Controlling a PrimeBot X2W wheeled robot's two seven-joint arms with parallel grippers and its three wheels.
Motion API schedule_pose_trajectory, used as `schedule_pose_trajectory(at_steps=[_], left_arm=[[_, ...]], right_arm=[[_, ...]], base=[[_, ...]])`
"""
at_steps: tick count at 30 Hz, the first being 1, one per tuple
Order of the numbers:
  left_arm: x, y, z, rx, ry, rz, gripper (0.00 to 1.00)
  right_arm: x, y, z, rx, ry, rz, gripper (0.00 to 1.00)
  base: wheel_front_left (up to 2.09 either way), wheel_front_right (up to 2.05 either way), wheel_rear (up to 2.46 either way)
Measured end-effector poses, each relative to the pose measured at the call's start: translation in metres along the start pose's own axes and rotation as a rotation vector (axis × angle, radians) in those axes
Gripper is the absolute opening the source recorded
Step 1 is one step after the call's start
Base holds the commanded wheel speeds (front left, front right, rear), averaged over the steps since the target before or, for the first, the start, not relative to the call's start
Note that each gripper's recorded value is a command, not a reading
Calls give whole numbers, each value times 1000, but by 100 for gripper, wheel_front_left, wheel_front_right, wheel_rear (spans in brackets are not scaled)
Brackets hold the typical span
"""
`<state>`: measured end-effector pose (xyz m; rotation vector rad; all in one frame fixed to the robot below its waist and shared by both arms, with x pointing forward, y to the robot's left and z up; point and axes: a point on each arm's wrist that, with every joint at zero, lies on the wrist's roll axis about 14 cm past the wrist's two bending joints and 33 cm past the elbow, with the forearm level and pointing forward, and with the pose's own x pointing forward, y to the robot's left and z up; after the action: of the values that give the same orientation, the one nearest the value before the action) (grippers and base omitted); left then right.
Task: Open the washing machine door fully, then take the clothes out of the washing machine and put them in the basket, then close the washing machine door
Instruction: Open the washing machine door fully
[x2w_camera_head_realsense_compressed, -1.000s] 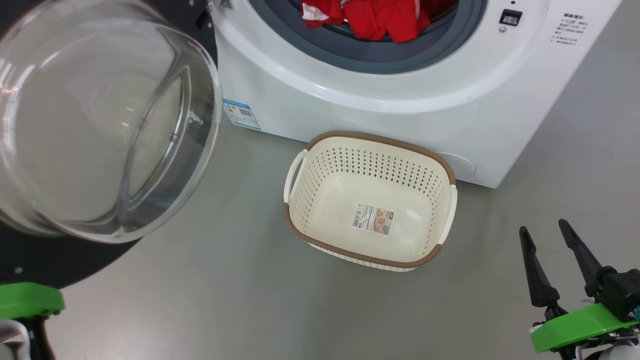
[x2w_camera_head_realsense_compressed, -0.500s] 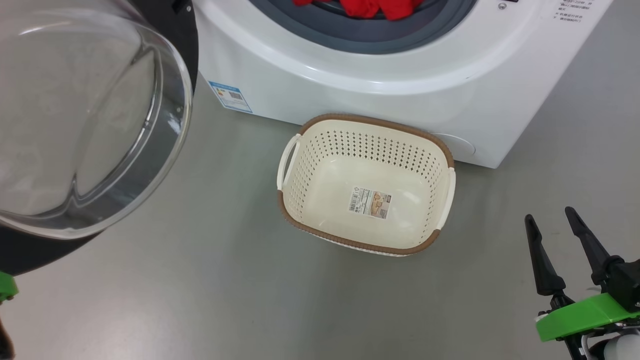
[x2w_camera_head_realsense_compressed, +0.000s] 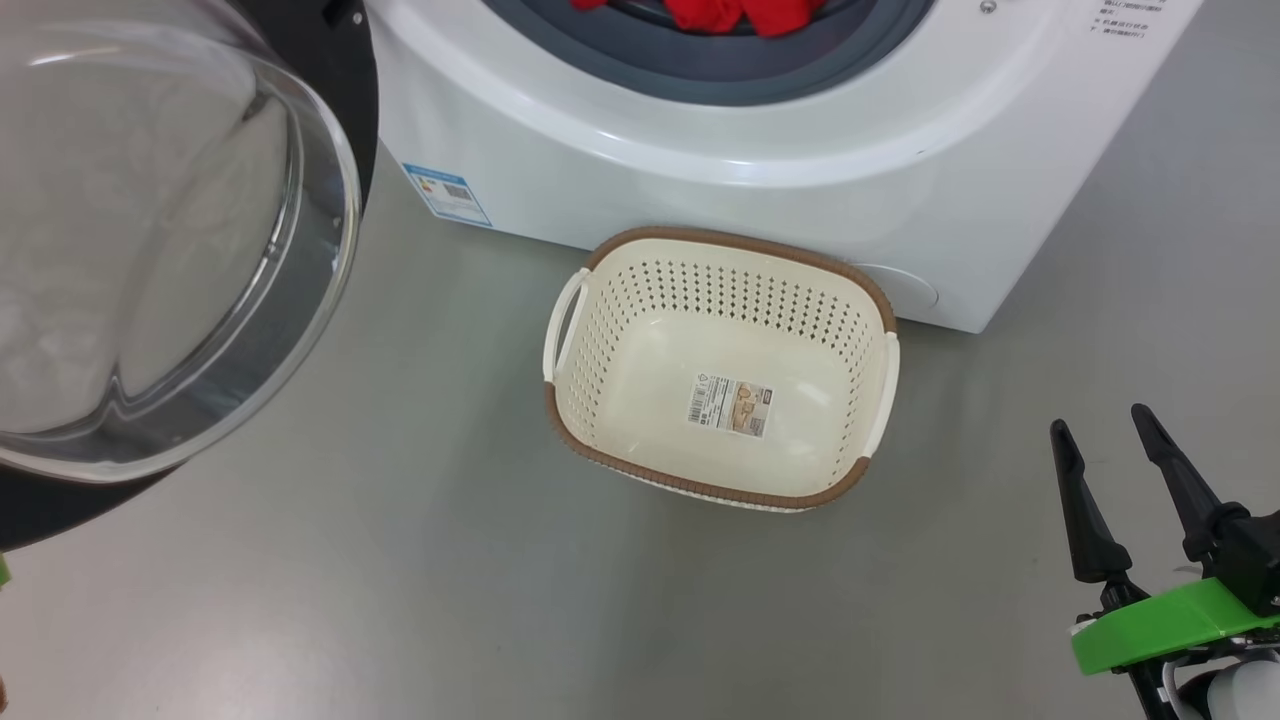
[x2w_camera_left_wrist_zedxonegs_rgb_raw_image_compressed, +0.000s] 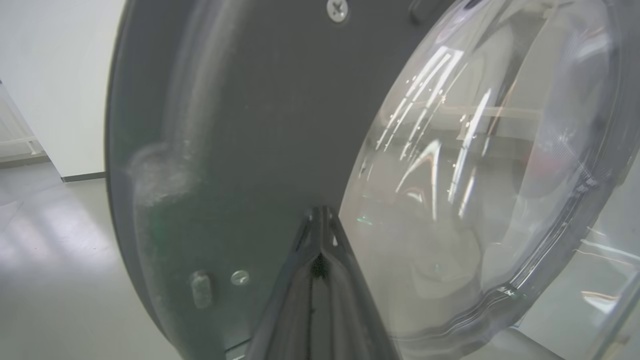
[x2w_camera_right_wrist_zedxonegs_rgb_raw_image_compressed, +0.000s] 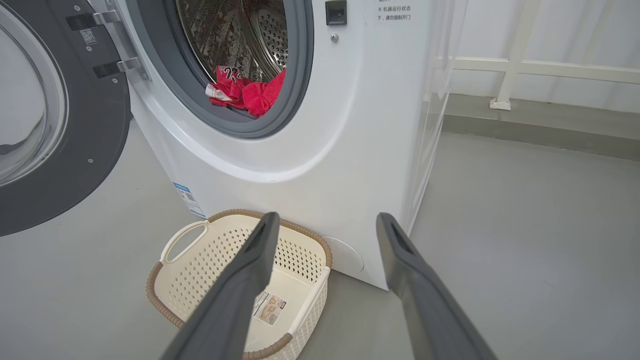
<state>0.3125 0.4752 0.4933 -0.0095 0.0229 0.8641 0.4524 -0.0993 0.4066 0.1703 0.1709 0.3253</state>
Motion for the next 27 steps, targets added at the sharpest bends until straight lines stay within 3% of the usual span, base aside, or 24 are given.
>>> schedule_pose_trajectory(at_steps=[22, 26, 27], left_arm=[[-54, -3, -5, -73, -10, -96, 0], [-69, -13, -7, -73, -12, -145, 42], [-72, -17, -7, -76, -13, -162, 78]], right_arm=[[-19, 20, 34, -6, -76, 17, 100], [-29, 22, 36, 1, -81, 7, 100], [-31, 22, 38, 3, -86, 4, 100]], base=[[0, 0, 0], [0, 0, 0], [0, 0, 0]])
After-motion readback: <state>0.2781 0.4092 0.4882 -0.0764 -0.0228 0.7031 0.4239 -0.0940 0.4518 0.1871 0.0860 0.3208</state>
